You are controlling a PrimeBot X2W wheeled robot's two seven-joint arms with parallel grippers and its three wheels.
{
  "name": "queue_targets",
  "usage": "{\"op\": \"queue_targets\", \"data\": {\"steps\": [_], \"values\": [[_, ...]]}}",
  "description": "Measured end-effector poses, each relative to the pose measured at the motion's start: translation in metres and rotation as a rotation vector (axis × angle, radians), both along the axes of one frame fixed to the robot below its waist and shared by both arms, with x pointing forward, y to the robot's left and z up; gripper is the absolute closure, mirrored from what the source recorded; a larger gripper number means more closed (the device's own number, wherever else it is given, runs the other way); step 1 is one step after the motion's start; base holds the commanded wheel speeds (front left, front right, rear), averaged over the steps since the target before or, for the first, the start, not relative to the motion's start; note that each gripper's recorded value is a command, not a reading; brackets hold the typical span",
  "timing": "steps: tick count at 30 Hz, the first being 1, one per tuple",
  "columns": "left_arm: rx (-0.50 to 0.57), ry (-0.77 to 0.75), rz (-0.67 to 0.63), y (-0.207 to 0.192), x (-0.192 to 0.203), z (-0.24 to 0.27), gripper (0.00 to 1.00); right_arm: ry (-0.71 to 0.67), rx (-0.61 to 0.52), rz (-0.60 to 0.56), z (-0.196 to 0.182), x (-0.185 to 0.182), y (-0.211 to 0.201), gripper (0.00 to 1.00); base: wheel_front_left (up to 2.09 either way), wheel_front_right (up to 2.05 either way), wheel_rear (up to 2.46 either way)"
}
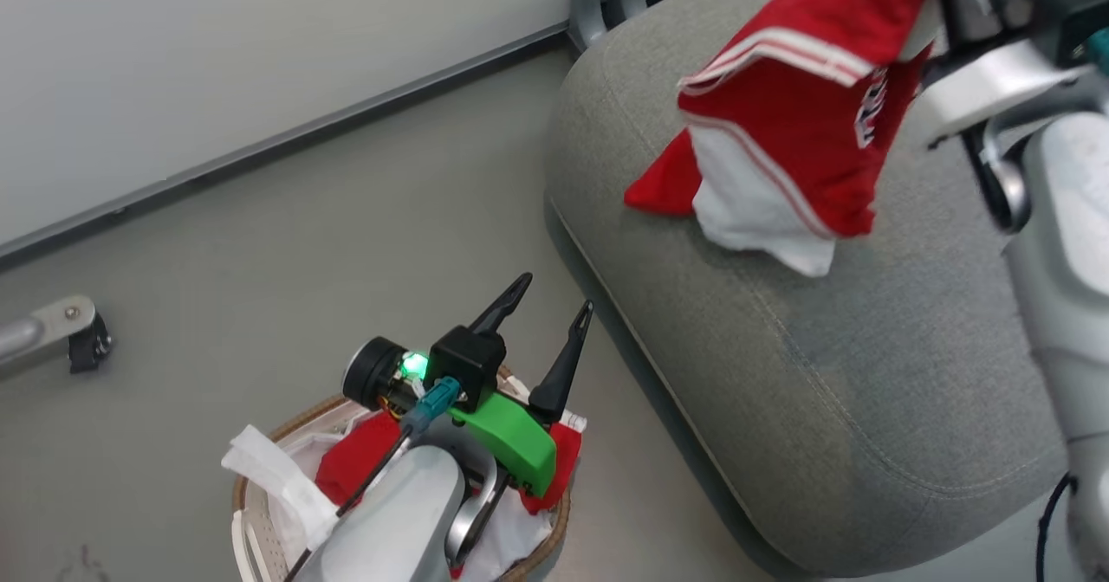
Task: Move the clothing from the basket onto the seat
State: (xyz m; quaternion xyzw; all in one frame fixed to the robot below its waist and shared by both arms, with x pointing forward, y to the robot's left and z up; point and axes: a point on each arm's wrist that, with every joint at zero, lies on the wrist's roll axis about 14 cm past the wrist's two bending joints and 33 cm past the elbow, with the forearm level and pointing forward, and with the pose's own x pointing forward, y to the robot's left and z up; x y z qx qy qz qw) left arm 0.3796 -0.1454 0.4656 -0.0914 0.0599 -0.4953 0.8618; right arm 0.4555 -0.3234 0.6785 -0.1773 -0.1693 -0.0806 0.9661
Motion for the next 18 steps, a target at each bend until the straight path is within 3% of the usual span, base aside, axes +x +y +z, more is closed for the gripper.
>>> {"op": "queue_targets", "data": {"steps": [6, 10, 15, 18], "values": [[0.007, -0.001, 0.043, 0.013, 0.03, -0.015, 0.0, -0.087, -0.115, -0.042, 0.052, 0.037, -0.022, 1.0, 0.0, 0.0, 0.0], [0.017, -0.004, 0.065, 0.023, 0.049, -0.03, 0.0, -0.112, -0.146, -0.083, 0.061, 0.06, -0.038, 1.0, 0.0, 0.0, 0.0], [0.014, 0.028, 0.097, 0.034, 0.071, -0.056, 0.0, -0.075, -0.121, -0.156, 0.025, 0.089, -0.063, 1.0, 0.0, 0.0, 0.0], [0.016, 0.055, 0.123, 0.043, 0.082, -0.073, 0.0, 0.007, -0.093, -0.181, -0.023, 0.103, -0.067, 1.0, 0.0, 0.0, 0.0]]}}
